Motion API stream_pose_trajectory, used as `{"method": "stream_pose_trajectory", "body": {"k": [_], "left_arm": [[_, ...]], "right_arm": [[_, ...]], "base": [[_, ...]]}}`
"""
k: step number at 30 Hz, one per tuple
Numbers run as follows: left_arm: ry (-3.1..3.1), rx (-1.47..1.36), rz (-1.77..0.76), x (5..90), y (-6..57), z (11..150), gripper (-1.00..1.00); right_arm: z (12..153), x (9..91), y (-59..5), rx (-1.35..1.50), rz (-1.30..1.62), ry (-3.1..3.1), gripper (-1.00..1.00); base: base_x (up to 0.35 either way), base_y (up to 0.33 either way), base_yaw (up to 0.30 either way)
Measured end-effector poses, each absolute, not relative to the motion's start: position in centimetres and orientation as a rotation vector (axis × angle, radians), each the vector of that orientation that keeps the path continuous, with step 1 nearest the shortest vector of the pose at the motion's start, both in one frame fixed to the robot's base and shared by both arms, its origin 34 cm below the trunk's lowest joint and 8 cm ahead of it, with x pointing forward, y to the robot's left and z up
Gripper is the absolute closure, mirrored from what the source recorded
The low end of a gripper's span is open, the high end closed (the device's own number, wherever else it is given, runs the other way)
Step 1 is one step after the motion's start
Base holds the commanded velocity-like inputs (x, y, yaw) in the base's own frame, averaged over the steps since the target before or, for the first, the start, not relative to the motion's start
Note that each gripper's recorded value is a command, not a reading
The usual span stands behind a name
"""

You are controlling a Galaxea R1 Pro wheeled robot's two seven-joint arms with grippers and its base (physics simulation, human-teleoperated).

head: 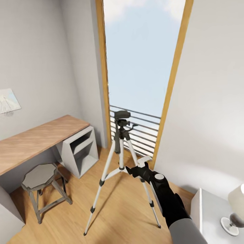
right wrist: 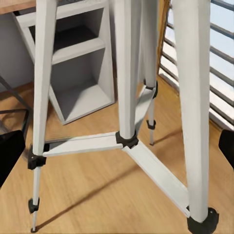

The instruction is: Attach the digital camera to the camera tripod in the bedroom.

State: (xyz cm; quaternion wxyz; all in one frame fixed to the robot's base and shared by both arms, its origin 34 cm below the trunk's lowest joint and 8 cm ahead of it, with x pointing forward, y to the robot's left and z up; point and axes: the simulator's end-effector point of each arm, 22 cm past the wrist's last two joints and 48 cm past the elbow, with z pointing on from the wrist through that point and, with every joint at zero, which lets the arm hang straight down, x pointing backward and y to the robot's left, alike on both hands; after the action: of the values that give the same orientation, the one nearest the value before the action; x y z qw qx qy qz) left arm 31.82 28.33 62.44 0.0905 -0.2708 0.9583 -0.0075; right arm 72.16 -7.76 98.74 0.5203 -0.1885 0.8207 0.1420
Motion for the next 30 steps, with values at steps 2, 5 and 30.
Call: {"method": "stream_pose_trajectory", "body": {"k": [2, 5, 30], "left_arm": [[2.849, -0.805, -0.022, 31.8, 28.3, 62.4, 1.00], [2.849, -0.805, -0.022, 31.8, 28.3, 62.4, 1.00], [2.841, -0.807, -0.027, 32.2, 28.3, 62.5, 1.00]], "right_arm": [[98.7, 72.2, -7.8, -0.450, 0.340, 1.968, -1.00], [98.8, 72.2, -7.9, -0.448, 0.337, 1.967, -1.00], [98.9, 73.6, -12.4, -0.325, 0.232, 1.978, -1.00]], "base": [[0.143, 0.099, 0.000], [0.073, 0.050, 0.000], [0.058, 0.003, 0.000]]}}
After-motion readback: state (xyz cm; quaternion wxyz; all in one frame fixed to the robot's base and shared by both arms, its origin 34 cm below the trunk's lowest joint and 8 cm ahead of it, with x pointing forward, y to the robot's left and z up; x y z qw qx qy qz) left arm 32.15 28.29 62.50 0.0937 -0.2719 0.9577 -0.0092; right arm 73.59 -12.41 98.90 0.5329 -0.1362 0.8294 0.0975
